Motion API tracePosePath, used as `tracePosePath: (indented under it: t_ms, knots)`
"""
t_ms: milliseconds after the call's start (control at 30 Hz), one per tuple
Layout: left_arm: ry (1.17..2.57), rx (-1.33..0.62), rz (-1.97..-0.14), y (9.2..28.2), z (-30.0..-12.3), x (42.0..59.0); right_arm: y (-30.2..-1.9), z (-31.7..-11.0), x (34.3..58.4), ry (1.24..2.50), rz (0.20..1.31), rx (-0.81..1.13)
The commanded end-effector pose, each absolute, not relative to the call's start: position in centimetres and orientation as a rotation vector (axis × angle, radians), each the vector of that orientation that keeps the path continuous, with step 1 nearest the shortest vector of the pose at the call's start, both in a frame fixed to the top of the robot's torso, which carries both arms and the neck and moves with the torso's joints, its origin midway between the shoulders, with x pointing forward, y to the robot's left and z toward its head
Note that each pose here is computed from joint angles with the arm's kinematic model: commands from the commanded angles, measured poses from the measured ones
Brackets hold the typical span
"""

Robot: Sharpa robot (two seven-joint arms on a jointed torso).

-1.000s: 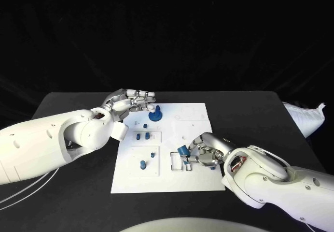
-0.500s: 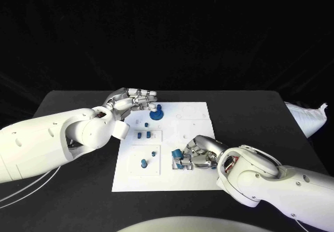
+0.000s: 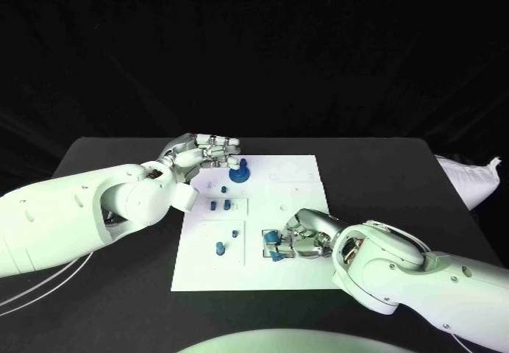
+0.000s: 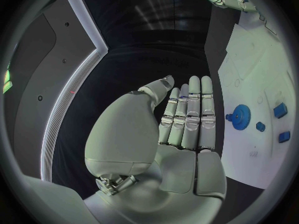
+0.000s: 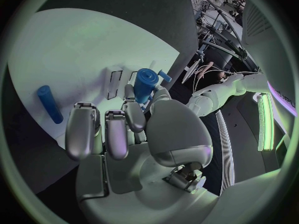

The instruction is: Assemble the parts on the task board

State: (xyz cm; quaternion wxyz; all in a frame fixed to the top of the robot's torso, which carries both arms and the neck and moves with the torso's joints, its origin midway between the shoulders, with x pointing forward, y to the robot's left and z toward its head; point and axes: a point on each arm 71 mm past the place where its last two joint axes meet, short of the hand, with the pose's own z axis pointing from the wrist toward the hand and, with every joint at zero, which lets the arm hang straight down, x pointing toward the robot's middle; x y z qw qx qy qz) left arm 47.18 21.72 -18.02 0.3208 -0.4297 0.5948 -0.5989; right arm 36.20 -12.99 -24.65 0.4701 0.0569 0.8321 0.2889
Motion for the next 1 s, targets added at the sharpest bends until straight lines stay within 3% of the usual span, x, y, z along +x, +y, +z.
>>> tracePosePath:
  t_ms: [33, 1000]
  knots:
    - [1.570, -1.114, -1.596, 21.47, -17.91, 47.07, -12.94, -24.68, 36.33, 2.031, 0.688, 0.106]
    - [1.570, -1.115, -1.594, 21.58, -17.92, 47.09, -12.57, -24.27, 36.35, 1.977, 0.658, -0.008]
